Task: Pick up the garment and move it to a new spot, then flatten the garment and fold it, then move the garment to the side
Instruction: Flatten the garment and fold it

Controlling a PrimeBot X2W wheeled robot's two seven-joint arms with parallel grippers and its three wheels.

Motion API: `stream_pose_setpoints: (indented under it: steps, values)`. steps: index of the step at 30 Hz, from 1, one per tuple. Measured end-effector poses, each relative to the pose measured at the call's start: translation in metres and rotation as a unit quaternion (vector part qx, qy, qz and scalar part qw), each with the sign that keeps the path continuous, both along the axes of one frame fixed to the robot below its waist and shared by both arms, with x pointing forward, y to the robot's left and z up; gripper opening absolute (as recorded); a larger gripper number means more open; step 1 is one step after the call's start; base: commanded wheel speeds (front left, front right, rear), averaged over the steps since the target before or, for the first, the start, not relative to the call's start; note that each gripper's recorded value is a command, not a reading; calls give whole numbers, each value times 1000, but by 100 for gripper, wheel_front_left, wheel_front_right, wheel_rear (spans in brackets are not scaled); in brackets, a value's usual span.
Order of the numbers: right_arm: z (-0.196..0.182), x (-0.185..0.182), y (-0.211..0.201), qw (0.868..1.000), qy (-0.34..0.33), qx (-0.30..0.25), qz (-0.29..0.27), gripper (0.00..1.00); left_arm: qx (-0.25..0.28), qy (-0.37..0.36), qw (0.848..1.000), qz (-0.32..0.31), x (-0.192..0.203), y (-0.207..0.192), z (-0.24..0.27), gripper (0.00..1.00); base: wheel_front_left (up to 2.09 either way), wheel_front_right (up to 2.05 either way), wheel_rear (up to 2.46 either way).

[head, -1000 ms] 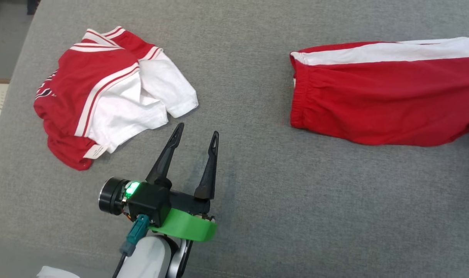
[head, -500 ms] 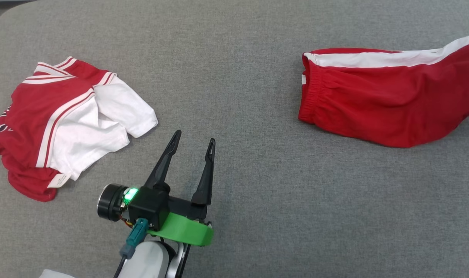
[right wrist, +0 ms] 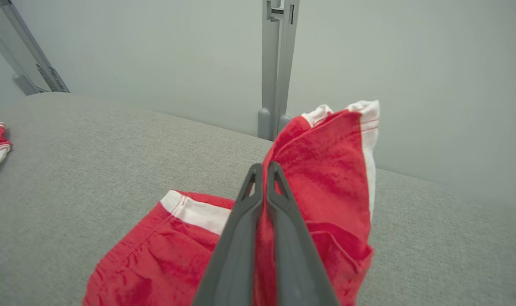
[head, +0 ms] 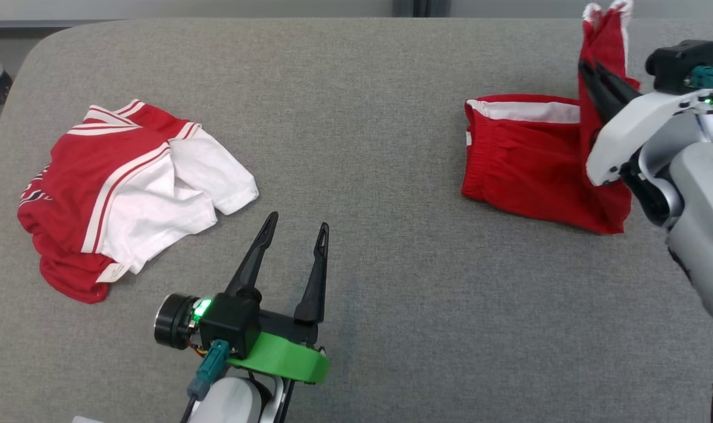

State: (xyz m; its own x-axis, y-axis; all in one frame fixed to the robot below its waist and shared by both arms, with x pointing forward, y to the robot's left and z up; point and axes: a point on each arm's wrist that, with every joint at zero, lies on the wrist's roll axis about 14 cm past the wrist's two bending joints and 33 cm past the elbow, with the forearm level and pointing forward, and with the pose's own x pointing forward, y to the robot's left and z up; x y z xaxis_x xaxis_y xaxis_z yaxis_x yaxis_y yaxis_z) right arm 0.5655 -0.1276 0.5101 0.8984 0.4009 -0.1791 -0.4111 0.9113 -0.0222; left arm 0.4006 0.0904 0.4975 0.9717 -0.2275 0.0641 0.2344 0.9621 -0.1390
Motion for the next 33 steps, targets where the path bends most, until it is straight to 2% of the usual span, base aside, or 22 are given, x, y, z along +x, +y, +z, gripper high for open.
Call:
stream_pose_setpoints:
  steps: [4, 12, 13, 14, 21, 26, 33]
  values:
    - [-11, -10, 48, 999, 23, 12, 47, 0, -2, 4, 1000, 9, -4, 5, -1, 100, 0, 0, 0]
    - [-39, -40, 115, 990, 76, 33, 113, 0, -5, 12, 999, 31, -8, 17, -4, 100, 0, 0, 0]
    - [-42, -45, 120, 989, 81, 37, 119, 83, -5, 13, 999, 32, -9, 17, -4, 100, 0, 0, 0]
    - [-44, -49, 124, 988, 86, 43, 121, 100, -7, 14, 999, 34, -9, 18, -4, 100, 0, 0, 0]
    - [-20, -68, 128, 985, 62, 103, 126, 100, -10, 5, 999, 35, -12, 17, 3, 100, 0, 0, 0]
    - [2, -66, 78, 992, 12, 105, 75, 100, -13, 2, 999, 32, -19, 13, 6, 100, 0, 0, 0]
    - [3, -84, 1, 995, -20, 94, -12, 100, -10, -11, 999, 29, -28, 10, 14, 100, 0, 0, 0]
